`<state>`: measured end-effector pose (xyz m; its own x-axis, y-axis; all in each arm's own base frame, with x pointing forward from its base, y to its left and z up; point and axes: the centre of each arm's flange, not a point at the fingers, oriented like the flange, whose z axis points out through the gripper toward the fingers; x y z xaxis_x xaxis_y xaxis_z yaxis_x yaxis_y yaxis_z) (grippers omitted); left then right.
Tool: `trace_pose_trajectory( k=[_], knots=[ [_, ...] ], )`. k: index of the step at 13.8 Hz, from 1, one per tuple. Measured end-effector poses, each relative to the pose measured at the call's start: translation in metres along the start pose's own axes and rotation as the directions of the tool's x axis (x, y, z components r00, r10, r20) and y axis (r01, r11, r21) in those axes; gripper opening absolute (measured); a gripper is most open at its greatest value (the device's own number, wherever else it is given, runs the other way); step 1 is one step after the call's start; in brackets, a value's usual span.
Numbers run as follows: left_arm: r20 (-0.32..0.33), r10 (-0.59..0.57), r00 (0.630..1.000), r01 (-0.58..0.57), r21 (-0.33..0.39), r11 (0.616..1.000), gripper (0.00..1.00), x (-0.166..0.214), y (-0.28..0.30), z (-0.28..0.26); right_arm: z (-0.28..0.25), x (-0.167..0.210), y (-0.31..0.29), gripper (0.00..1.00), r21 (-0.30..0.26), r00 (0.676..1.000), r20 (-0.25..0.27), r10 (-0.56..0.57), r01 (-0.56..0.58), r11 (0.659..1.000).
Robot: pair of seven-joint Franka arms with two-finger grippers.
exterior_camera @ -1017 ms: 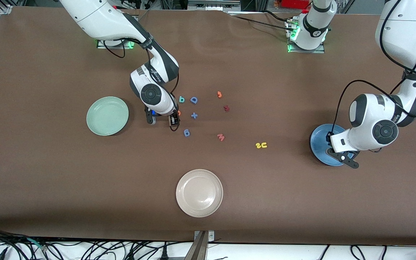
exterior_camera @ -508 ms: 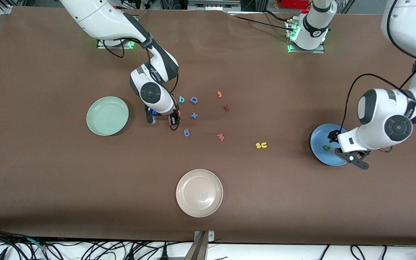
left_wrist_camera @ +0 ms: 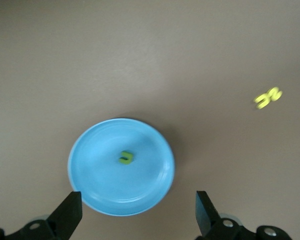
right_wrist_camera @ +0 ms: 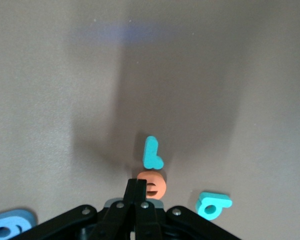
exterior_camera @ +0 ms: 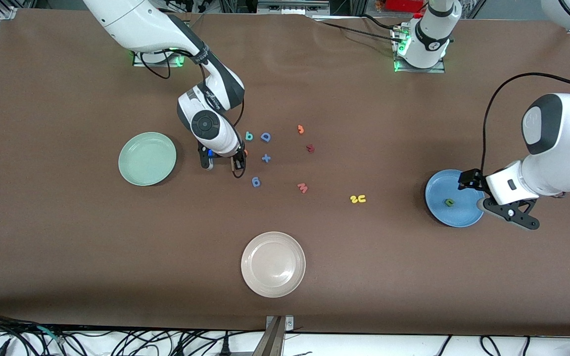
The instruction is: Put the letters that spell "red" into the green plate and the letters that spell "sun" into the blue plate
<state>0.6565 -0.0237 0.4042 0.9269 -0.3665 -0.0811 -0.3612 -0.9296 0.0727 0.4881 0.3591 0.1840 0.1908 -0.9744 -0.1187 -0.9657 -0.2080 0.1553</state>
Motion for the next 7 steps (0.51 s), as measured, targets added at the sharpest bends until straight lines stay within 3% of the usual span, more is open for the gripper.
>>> trace_pose_trajectory(
  k=[4,7],
  knots=[
    [0.016,-0.060,0.998,0.060,-0.019,0.998,1.00,0.009,0.036,0.001,-0.059,0.020,-0.006,0.02,-0.068,0.998,-0.048,-0.049,0.046,0.997],
    [0.012,-0.085,0.996,0.085,-0.018,0.996,1.00,0.009,0.035,-0.001,-0.102,0.052,-0.011,0.02,-0.084,0.997,-0.037,-0.068,0.064,0.994]
  ],
)
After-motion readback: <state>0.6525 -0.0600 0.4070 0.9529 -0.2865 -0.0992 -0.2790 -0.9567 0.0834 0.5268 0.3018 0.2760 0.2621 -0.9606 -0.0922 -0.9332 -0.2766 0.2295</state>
